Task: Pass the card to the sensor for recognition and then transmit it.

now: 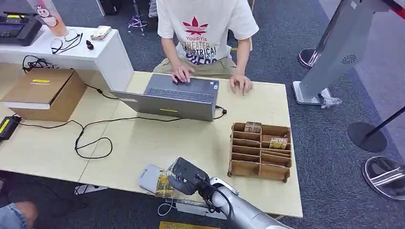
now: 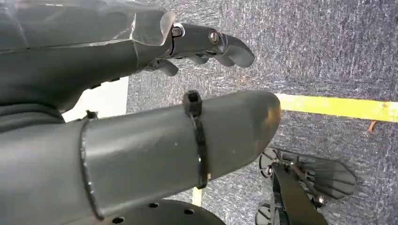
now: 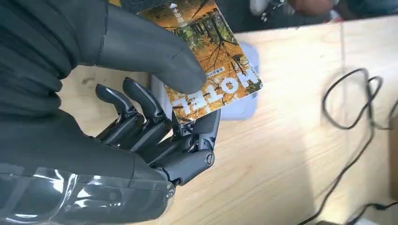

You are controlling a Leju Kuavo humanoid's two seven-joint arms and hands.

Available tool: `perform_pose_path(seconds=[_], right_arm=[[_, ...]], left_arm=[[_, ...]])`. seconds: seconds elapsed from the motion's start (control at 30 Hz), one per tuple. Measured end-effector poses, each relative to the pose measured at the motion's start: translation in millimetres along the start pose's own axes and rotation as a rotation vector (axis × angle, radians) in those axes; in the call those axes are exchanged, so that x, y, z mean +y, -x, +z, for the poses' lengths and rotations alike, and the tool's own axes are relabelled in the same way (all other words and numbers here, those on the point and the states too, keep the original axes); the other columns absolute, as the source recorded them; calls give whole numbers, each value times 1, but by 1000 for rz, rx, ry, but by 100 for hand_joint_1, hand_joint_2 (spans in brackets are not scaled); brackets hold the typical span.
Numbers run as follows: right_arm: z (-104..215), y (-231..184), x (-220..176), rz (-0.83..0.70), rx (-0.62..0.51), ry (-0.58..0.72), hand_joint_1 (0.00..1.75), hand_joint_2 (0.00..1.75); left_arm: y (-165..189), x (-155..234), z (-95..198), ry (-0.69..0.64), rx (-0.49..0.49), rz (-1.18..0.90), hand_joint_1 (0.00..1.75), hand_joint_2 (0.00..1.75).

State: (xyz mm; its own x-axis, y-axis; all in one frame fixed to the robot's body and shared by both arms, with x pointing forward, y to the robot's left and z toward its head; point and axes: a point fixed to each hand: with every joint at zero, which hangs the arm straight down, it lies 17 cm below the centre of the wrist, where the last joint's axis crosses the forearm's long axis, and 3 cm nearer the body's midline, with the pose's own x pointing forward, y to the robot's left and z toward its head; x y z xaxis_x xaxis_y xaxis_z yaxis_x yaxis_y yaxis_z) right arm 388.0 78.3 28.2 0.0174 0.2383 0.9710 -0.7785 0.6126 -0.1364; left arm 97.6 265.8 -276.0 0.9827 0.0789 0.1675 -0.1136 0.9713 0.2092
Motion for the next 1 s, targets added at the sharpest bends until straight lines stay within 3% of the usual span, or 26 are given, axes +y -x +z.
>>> perform_pose_path(seconds=[0.5,1.0], right_arm=[[9,42,-28,-8,149,82,175,175],[13,58,-40,16,224,123,175,175]], left_arm=[[-10,-11,3,14,-16,-26,0,0],[-8,-11,3,10,-4,-27,0,0]])
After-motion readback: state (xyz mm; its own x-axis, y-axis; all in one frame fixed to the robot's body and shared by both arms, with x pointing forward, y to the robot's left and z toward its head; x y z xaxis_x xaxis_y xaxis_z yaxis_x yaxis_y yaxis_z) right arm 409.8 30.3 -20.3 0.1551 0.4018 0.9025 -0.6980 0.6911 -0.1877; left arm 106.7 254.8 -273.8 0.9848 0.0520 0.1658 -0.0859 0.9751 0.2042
